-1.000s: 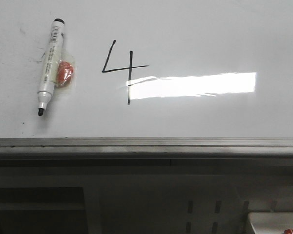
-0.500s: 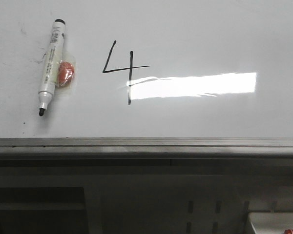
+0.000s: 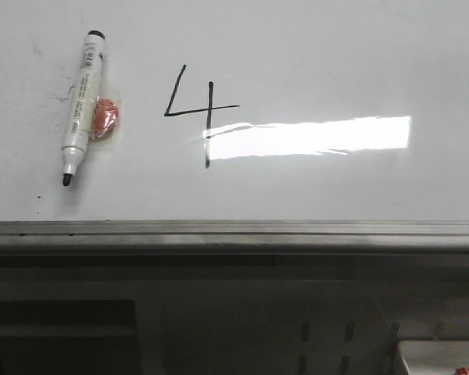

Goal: Write number 4 on whiteboard

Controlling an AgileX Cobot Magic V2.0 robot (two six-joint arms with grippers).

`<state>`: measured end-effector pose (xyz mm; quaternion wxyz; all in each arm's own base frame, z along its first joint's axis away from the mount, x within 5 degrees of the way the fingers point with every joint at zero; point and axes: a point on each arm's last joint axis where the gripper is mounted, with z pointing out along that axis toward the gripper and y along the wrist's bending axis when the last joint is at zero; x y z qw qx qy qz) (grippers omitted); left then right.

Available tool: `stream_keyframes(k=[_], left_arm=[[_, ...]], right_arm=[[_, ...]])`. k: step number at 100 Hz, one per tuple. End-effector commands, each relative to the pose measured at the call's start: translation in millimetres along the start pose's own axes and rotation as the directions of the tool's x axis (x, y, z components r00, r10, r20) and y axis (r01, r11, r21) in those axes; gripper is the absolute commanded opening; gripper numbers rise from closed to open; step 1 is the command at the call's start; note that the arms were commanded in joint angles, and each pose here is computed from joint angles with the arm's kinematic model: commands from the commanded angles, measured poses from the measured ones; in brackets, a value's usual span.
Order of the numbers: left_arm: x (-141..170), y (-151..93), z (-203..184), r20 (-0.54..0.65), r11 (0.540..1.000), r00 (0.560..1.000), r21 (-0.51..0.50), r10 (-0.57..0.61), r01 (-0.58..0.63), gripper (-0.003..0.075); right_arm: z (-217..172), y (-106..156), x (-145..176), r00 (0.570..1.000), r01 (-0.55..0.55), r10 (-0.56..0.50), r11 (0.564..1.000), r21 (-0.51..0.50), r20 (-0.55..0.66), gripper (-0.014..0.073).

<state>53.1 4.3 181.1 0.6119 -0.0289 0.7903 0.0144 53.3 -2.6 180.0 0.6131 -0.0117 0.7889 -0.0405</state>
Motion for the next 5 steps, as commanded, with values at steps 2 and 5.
stream_keyframes(k=[2,5], left_arm=[[5.1,-0.3,1.8,0.041,1.0,0.999,0.005,-0.013,0.013,-0.002],[5.1,-0.3,1.8,0.041,1.0,0.999,0.005,-0.013,0.013,-0.002]], right_arm=[[1.2,0.1,5.5,1.0,0.002,-0.002,1.0,0.006,0.006,-0.0065],[1.2,0.1,5.5,1.0,0.002,-0.002,1.0,0.006,0.006,-0.0065]])
